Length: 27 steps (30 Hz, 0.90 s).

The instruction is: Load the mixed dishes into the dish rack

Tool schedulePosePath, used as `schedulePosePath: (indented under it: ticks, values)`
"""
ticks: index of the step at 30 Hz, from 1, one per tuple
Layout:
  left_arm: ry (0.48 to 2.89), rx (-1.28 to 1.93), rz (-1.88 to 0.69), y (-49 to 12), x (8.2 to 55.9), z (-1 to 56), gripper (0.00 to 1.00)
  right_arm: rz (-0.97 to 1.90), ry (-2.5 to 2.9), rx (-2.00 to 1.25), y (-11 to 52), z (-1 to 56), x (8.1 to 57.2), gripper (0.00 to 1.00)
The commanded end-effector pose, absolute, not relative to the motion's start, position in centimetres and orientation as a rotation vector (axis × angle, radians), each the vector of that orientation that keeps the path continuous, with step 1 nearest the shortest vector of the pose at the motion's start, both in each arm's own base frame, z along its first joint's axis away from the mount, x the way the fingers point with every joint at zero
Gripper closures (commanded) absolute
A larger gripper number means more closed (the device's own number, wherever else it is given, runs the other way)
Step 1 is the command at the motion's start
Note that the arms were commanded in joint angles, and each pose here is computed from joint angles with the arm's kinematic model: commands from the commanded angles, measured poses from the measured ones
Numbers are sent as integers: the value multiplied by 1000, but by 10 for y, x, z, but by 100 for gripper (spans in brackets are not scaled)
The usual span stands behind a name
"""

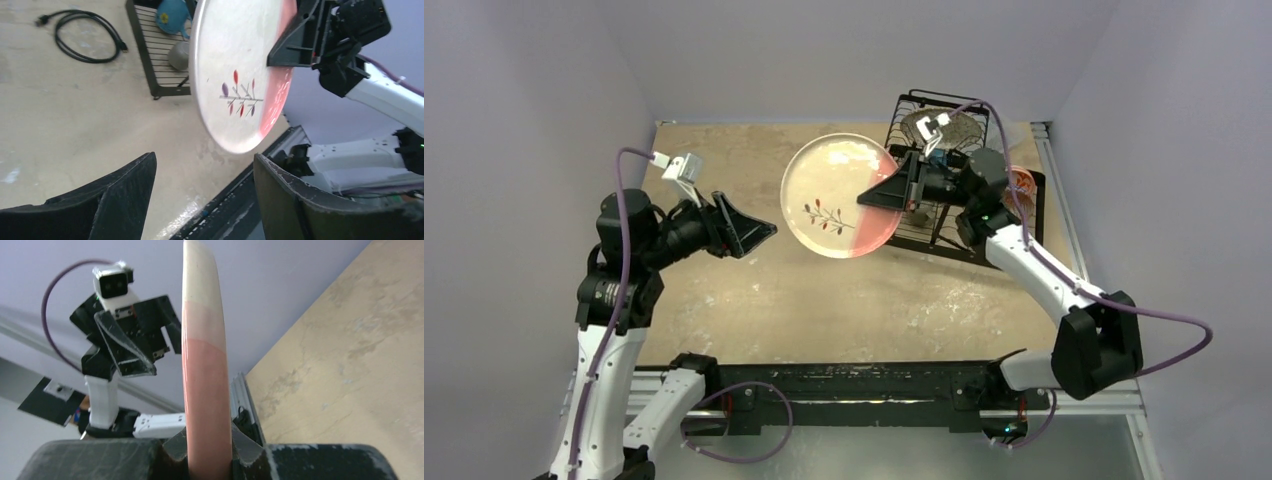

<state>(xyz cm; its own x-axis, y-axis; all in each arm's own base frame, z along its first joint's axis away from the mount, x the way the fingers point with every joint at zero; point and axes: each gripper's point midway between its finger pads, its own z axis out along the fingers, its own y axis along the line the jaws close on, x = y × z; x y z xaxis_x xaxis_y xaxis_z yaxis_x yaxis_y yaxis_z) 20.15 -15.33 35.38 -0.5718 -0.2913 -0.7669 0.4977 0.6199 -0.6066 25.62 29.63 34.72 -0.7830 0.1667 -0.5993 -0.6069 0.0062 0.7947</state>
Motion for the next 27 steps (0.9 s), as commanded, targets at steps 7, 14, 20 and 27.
schedulePosePath:
  ticks: [7,14,20,27]
  values:
    - [1895,156,-697,-114,223,340,29,1243,1406,-517,221,453,326,100]
    - [1899,130,-577,-101,255,327,29,855,1252,-643,179,488,354,100]
    - [1922,99,-504,-92,273,291,29,457,1273,-698,138,495,382,100]
    - [1989,119,-485,-92,277,247,30,322,1232,-932,105,468,394,100]
